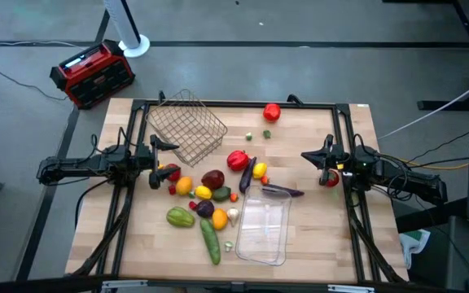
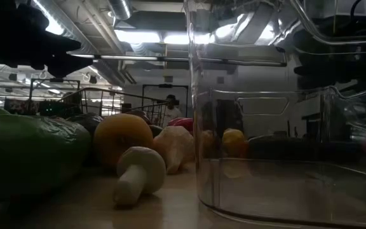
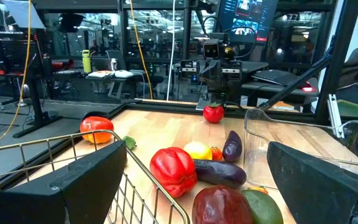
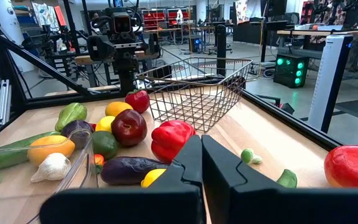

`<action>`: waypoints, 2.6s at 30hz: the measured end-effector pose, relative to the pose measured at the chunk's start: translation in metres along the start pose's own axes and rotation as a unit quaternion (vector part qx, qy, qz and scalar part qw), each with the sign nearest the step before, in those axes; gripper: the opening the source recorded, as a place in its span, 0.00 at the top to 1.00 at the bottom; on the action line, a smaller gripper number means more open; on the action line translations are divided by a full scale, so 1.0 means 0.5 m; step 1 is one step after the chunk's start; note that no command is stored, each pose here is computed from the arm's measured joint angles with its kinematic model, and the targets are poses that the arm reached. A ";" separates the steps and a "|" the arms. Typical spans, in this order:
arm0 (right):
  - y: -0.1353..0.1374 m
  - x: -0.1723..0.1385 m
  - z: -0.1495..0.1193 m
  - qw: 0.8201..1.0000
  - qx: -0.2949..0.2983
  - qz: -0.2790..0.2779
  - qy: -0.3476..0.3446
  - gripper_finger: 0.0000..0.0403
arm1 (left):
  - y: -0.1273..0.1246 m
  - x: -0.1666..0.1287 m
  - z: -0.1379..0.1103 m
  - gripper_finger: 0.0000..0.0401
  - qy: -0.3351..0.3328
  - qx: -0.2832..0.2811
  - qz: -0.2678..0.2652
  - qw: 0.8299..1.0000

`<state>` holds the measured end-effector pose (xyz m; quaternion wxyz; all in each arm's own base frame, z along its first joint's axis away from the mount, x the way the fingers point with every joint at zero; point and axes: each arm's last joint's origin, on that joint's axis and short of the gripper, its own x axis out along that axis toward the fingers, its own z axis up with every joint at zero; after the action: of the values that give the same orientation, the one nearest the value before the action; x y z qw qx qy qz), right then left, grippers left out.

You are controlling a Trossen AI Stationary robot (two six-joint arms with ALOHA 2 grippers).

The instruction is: Sort produce into baskets

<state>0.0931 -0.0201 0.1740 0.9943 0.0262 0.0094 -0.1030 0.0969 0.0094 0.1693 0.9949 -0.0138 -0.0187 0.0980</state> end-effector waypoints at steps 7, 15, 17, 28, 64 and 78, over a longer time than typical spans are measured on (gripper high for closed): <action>0.000 0.000 0.000 1.000 0.000 0.000 0.000 0.99 | 0.000 0.000 0.000 0.04 0.000 0.000 0.000 1.000; 0.000 0.000 0.002 1.000 0.002 0.000 -0.004 0.99 | 0.000 0.000 0.000 0.04 0.000 0.000 0.000 1.000; 0.001 0.000 0.002 1.000 0.011 0.007 -0.004 0.99 | 0.000 0.000 0.000 0.04 0.000 0.000 0.000 1.000; 0.002 0.000 0.002 0.996 0.083 0.014 -0.002 0.92 | 0.000 0.000 0.000 0.04 0.000 0.000 0.000 1.000; -0.012 0.030 0.132 0.977 0.119 -0.144 -0.101 0.17 | 0.000 0.000 0.000 0.04 -0.001 -0.083 0.000 0.997; -0.092 0.172 0.277 0.940 0.051 -0.328 0.072 0.17 | 0.000 0.000 0.000 0.04 -0.001 -0.131 0.000 0.991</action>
<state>0.1697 -0.0902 0.3079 0.8993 0.0798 0.0838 -0.4218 0.0969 0.0094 0.1694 0.9846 -0.1438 -0.0320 0.0946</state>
